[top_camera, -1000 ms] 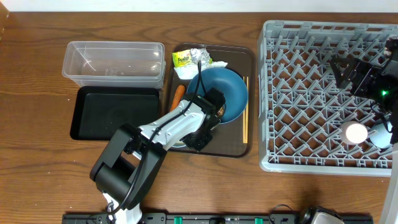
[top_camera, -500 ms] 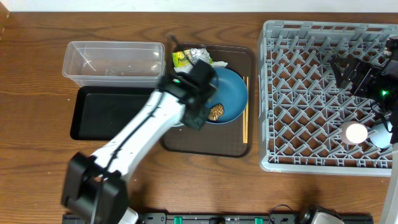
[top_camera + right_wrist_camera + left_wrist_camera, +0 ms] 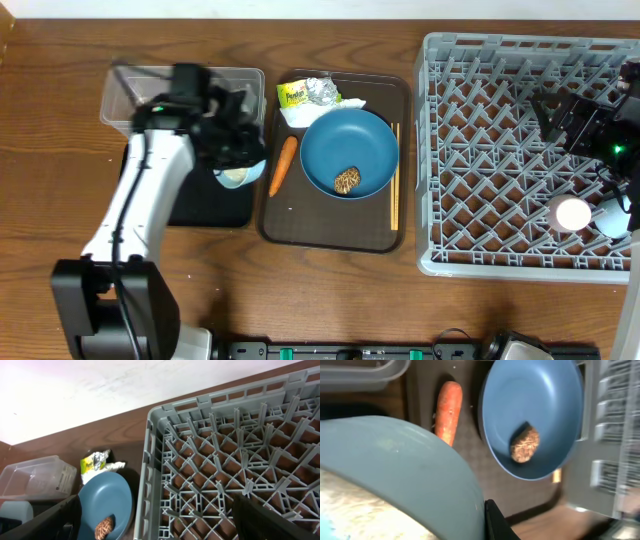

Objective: Sort waste into correct bins and load items into the dishwasher rack
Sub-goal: 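Carry the rice bowl left over the black tray and tip it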

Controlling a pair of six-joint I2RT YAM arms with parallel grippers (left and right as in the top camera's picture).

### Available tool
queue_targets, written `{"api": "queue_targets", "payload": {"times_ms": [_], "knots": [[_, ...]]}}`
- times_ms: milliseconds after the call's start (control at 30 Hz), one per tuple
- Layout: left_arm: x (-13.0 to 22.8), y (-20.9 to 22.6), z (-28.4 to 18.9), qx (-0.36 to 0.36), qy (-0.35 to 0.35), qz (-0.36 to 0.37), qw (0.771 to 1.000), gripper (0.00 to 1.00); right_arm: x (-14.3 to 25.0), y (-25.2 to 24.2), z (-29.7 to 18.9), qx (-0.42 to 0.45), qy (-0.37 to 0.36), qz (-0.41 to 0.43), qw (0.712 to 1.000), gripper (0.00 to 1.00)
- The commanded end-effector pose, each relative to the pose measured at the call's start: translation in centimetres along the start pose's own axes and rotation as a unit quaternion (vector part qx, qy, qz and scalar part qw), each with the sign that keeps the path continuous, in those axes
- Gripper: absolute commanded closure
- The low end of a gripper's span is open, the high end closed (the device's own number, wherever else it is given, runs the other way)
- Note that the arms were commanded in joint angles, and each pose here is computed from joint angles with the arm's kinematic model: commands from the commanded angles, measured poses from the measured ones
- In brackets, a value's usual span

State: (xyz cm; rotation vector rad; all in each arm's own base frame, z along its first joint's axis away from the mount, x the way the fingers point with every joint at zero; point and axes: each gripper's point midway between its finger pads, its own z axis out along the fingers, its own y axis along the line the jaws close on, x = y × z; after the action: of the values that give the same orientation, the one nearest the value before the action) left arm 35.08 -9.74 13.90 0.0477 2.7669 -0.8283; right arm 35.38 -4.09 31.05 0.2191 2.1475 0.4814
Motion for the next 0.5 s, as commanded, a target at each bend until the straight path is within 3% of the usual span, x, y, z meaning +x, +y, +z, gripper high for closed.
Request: {"api": "queue_targets", "payload": {"times_ms": [0, 167, 333, 467], "knots": [[0.5, -2.0, -1.5, 0.15, -0.021, 0.021, 0.988, 0.94, -0.2, 0.3, 0.1, -0.003, -0.001, -0.001, 1.0, 0.12], [1.4, 0.2, -2.5, 0.255, -0.085, 0.02, 0.963, 0.94, -0.2, 0.3, 0.1, -0.003, -0.001, -0.001, 1.0, 0.12], [1.6, 1.6, -5.5, 0.375, -0.199, 0.046, 0.904, 0.94, -0.2, 0.3, 0.1, -0.004, -0.001, 0.003, 1.0, 0.12], [2.5, 4.7, -6.1, 0.363, -0.23, -0.001, 0.903, 0.94, -0.2, 0.3, 0.1, -0.004, -0.001, 0.007, 1.0, 0.12]]}}
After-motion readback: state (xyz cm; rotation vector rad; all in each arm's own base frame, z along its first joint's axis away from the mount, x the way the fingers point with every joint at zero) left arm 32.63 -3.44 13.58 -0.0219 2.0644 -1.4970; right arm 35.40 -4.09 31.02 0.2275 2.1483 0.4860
